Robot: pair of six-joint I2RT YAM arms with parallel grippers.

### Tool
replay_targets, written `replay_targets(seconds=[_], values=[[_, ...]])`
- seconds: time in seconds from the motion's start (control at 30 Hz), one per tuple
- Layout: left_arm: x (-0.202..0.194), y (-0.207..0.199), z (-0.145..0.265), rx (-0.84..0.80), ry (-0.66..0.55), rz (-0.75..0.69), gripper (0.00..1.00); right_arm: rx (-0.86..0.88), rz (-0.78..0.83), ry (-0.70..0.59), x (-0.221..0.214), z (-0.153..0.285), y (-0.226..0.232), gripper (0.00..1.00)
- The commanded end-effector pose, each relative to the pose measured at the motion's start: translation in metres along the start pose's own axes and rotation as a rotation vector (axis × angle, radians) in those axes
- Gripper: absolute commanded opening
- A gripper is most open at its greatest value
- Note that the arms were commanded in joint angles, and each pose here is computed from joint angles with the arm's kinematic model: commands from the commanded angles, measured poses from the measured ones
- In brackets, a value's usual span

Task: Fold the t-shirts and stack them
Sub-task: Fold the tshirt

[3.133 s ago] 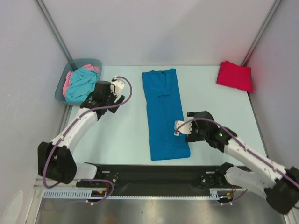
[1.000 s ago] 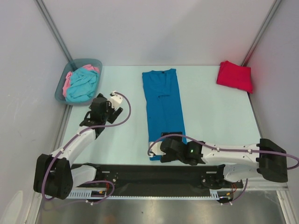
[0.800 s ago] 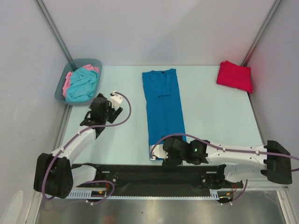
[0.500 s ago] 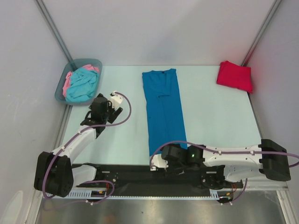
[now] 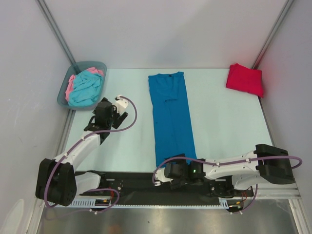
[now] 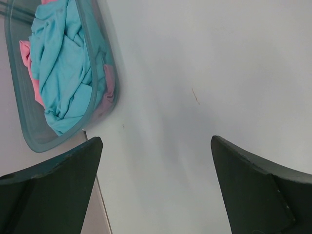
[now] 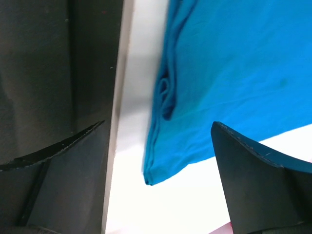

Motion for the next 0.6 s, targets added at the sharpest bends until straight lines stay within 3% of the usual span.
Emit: replay_targets(seconds=[0.0,0.57], values=[[0.002,0.005,0.003,0.032,-0.024,0.005,1.0,-0.087,-0.014,-0.05,0.01,0.005,-0.011,0.92],[0.003,0.007,0.003,0.038,-0.027,0.01,1.0,-0.149,0.01,-0.069,0.02,0.003,-0.018,0.9]])
Point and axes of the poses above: each gripper's point midway between its finger pads, its own z axis back along the fingers, its own y axis along the line the jaws close on, x = y × z, the point moved 9 cm from there along z, back along the fingers, and after that the axes turned 5 degrees about -z, right-handed, at the moved point
